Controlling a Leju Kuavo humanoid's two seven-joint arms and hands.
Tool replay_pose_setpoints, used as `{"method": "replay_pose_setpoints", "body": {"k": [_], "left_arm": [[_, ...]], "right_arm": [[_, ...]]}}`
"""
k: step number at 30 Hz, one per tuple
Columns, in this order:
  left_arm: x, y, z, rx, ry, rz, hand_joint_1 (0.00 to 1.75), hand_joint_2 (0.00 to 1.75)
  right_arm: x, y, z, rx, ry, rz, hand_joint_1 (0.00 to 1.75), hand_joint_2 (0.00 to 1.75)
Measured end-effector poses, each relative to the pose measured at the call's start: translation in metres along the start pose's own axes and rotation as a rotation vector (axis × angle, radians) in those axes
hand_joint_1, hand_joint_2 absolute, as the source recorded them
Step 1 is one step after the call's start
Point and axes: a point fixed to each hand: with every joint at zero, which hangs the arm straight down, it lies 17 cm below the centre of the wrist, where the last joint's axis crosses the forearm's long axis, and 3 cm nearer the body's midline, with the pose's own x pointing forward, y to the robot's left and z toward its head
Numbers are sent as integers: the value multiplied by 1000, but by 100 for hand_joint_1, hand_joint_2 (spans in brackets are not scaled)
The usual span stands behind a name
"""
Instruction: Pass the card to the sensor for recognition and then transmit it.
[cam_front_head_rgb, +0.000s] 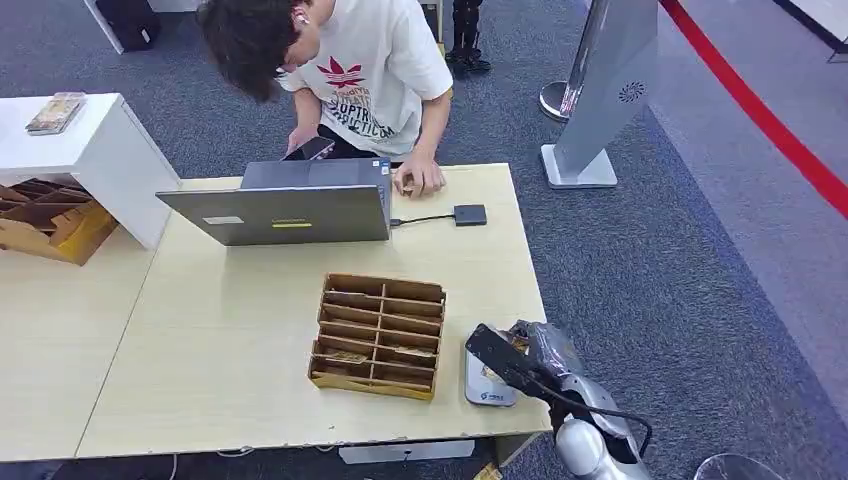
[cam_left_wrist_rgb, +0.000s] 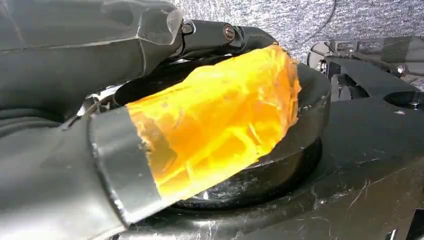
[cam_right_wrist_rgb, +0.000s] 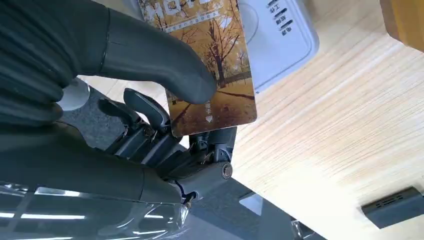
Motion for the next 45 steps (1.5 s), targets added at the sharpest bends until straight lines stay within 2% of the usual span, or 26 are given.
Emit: {"method": "replay_pose_setpoints", "body": {"k": [45], "left_arm": [[0,0,0,0,-4,-20,0,0]], "right_arm": [[-3,2,0,5,7,1,175,175]]}}
